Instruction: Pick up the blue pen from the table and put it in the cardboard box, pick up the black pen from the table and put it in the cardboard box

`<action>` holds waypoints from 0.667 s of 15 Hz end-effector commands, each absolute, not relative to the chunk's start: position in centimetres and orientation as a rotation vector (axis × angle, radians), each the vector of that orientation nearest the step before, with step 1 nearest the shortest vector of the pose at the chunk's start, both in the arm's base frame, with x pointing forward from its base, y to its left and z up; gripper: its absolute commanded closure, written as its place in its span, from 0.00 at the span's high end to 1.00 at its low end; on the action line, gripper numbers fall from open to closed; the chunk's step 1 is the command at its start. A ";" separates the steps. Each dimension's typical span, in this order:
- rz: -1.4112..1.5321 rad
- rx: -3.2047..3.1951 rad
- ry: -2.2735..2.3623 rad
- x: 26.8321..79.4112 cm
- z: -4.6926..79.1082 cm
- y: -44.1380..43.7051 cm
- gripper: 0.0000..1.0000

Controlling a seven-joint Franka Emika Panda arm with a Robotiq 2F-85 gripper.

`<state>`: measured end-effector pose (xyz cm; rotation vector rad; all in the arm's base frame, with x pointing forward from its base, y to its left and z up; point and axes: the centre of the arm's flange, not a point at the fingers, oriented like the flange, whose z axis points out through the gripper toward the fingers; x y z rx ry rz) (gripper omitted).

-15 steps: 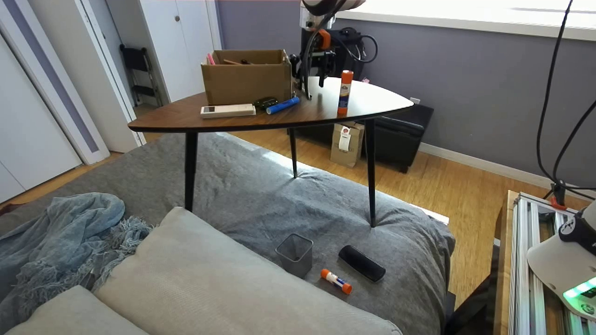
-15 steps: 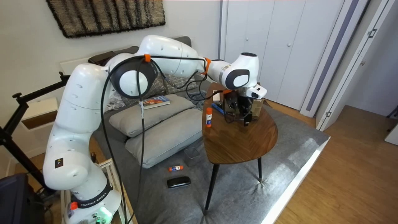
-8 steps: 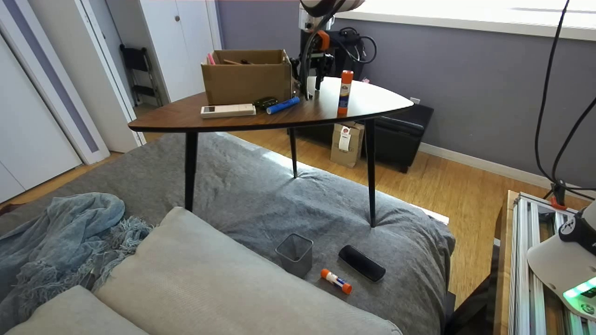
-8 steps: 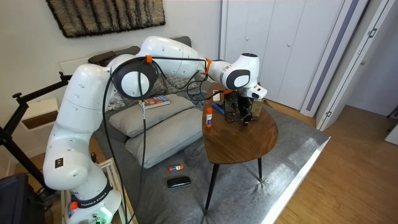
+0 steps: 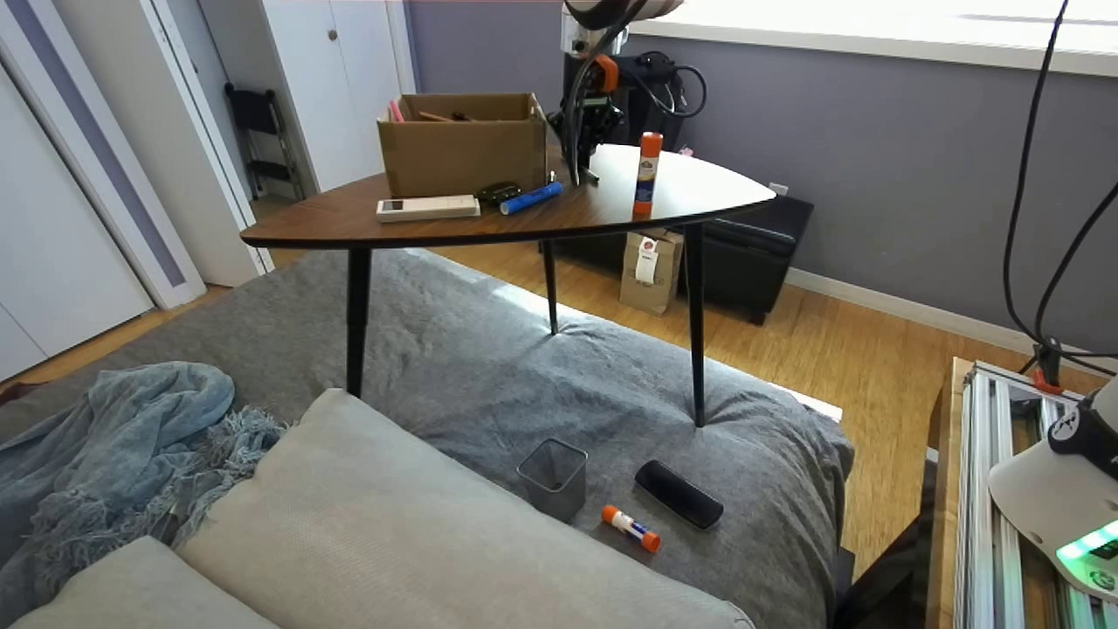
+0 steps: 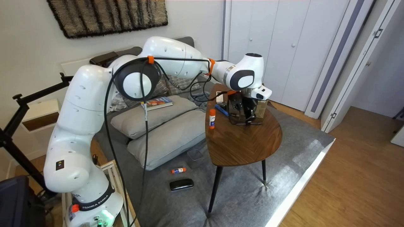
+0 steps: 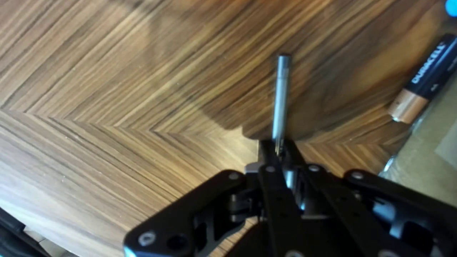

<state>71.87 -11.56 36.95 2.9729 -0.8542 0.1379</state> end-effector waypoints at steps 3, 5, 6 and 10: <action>0.186 2.949 -0.966 71.0 38.4 -13.0 0.02; 0.244 2.943 -0.991 70.5 40.0 -13.7 0.02; 0.293 2.943 -0.987 70.4 40.9 -13.9 0.02; 0.525 2.986 -0.955 70.6 46.1 -13.3 0.02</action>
